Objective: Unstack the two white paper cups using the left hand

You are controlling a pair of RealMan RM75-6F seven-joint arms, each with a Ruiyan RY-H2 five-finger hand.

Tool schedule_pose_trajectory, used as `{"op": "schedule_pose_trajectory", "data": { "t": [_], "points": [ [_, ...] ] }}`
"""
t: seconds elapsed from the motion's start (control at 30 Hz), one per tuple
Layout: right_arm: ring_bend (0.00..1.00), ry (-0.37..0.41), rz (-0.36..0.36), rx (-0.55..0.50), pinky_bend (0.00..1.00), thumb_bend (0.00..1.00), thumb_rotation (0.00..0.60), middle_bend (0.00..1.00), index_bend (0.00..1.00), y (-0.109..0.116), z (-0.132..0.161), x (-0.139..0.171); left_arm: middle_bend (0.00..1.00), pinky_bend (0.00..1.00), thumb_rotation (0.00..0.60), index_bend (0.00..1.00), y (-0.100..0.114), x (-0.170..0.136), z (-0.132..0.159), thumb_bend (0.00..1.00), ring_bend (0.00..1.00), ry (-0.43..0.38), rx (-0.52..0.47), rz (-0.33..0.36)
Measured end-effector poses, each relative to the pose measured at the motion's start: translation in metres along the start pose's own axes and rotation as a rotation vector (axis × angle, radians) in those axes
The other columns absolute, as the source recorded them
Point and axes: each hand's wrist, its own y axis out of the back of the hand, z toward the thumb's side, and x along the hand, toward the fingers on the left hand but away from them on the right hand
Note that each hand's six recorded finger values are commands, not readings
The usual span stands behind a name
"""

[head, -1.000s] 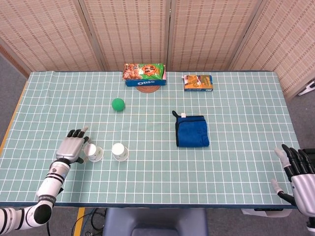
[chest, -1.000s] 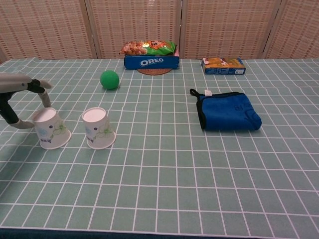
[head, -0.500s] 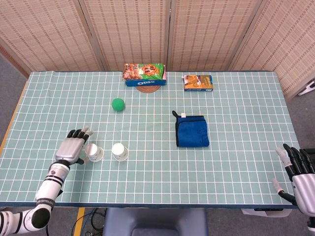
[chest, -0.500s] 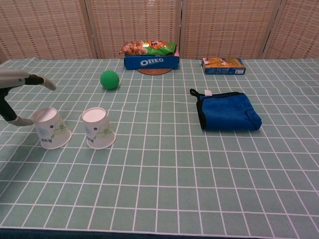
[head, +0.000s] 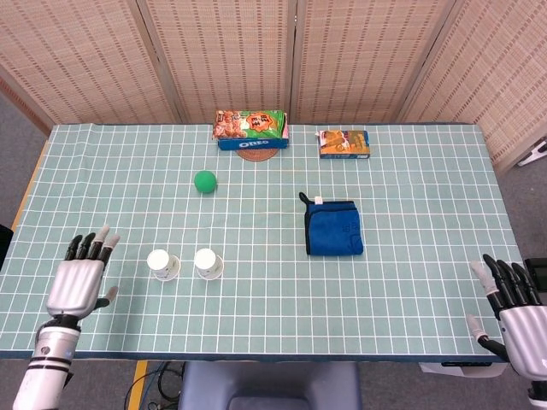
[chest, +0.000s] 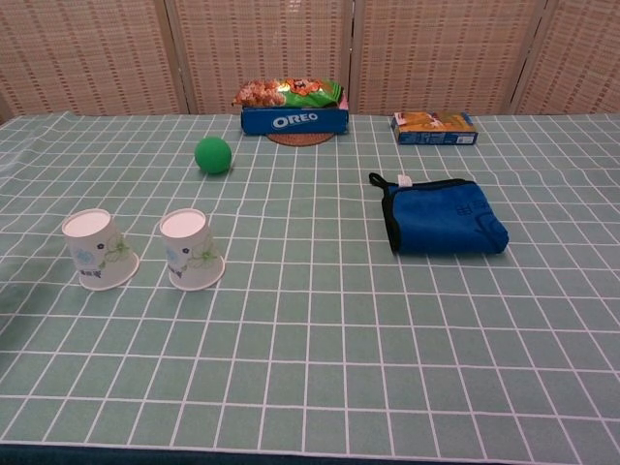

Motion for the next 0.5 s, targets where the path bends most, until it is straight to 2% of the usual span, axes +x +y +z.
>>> {"op": "schedule_pose_trajectory", "data": {
  "t": [0.2, 0.33, 0.5],
  "points": [
    [0.0, -0.009, 0.019, 0.028, 0.0, 0.32, 0.6, 0.0, 0.01, -0.009, 0.004, -0.001, 0.0, 0.0, 0.6, 0.0, -0.006, -0.053, -0.023, 0.3, 0.0, -0.002, -0.012, 0.105],
    [0.0, -0.037, 0.031, 0.042, 0.0, 0.32, 0.6, 0.0, 0.01, -0.016, 0.004, -0.003, 0.0, 0.0, 0.6, 0.0, -0.022, -0.087, -0.054, 0.3, 0.0, 0.04, -0.007, 0.166],
    [0.0, -0.05, 0.029, 0.062, 0.0, 0.32, 0.6, 0.0, 0.01, -0.021, 0.009, -0.001, 0.0, 0.0, 0.6, 0.0, -0.035, -0.105, -0.083, 0.3, 0.0, 0.051, -0.026, 0.212]
  ]
}}
